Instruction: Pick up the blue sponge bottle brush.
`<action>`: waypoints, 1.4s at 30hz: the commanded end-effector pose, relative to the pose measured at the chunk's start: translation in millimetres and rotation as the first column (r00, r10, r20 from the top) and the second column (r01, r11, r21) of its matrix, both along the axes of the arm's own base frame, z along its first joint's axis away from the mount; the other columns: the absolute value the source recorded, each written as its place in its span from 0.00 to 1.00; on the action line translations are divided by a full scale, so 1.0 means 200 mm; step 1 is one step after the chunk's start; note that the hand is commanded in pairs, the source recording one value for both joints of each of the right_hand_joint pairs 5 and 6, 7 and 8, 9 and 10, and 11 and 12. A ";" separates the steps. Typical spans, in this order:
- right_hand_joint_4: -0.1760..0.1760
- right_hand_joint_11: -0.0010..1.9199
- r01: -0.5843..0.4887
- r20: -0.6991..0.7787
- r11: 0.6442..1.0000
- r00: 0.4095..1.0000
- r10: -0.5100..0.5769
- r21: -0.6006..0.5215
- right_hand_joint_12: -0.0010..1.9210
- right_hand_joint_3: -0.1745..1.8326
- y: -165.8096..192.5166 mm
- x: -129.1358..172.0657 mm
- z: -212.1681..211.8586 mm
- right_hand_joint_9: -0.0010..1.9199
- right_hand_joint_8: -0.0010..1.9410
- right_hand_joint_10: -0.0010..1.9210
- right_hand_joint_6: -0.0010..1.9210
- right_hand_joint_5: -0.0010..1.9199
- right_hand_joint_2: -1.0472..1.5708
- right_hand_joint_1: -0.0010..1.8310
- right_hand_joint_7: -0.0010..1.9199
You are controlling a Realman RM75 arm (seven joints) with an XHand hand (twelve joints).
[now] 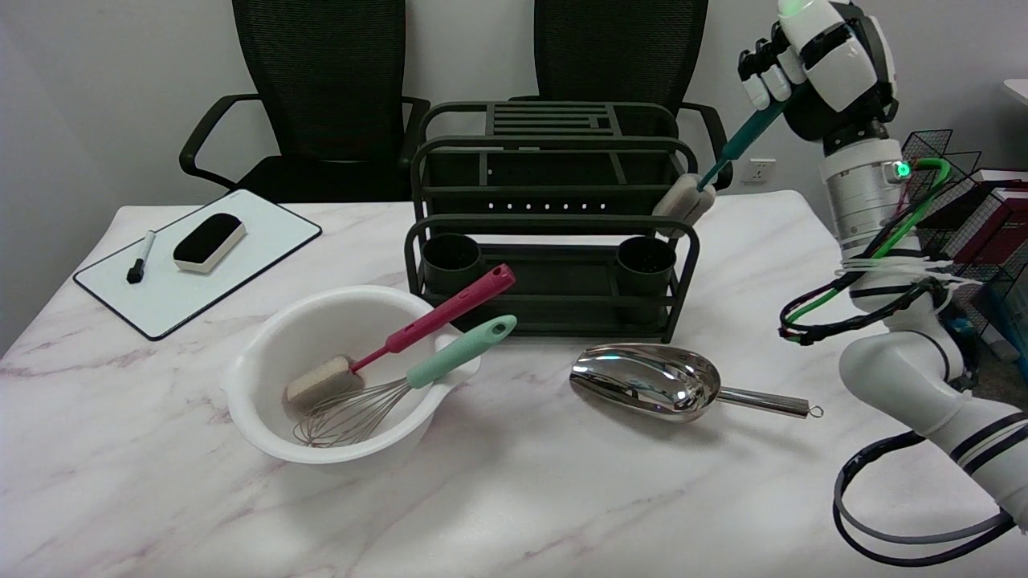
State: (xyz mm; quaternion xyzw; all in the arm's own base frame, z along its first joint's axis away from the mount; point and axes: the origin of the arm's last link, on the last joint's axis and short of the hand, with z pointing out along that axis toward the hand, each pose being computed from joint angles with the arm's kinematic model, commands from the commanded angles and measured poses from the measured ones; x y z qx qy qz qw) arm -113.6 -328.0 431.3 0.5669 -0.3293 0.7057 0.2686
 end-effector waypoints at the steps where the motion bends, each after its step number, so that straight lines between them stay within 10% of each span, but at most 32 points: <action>1: 0.50 0.88 0.006 0.012 0.999 1.000 -0.005 -0.048 0.88 0.48 0.07 0.05 0.11 1.00 0.99 1.00 1.00 1.00 0.86 0.56 1.00; 42: 0.50 0.90 -0.009 -0.055 0.975 0.999 -0.003 -0.223 0.90 0.47 0.44 -0.05 0.12 1.00 0.99 1.00 1.00 1.00 0.91 0.55 1.00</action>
